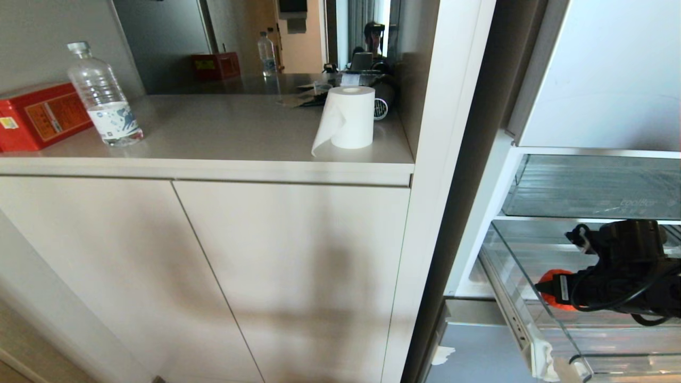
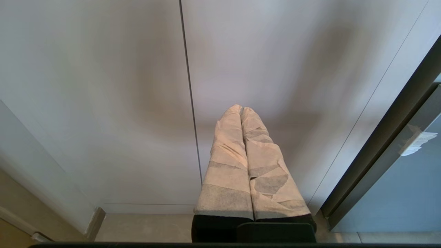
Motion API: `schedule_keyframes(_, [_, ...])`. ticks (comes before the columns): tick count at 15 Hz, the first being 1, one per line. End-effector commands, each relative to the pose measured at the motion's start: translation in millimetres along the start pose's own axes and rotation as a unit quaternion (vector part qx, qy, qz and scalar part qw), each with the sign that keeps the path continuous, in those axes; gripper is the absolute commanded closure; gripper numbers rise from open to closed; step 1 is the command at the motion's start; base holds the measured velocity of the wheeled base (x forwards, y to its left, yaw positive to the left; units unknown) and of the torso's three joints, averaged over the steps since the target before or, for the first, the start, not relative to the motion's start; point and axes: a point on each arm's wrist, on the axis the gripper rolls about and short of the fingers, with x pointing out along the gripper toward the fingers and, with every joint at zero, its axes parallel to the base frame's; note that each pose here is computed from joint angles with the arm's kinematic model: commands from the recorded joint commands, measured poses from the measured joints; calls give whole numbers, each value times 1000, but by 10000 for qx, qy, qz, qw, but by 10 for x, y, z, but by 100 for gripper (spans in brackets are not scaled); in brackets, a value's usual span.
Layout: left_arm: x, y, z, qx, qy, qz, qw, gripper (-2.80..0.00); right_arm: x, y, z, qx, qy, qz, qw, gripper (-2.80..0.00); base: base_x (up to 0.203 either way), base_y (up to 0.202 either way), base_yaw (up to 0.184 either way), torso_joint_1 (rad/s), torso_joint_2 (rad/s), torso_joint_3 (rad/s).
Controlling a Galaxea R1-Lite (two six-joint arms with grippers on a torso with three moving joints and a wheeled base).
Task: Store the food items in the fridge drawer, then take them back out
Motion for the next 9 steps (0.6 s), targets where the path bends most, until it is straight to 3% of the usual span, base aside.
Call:
schedule_keyframes(1, [1, 0, 0, -4, 2, 7, 10000, 0, -220, 1, 78, 3, -356, 15, 9994, 0, 0, 0, 0, 0, 0, 0])
schedule_keyframes(6, [1, 0, 0, 4, 4, 7, 10000, 0, -1094, -1, 118, 43, -1442, 8, 9895, 0, 0, 0, 0, 0, 0, 0])
schedule_keyframes(9, [1, 0, 1, -4, 0, 8, 10000, 0, -1718, 1, -41, 27, -1947, 23, 9809, 0, 0, 0, 0, 0, 0, 0])
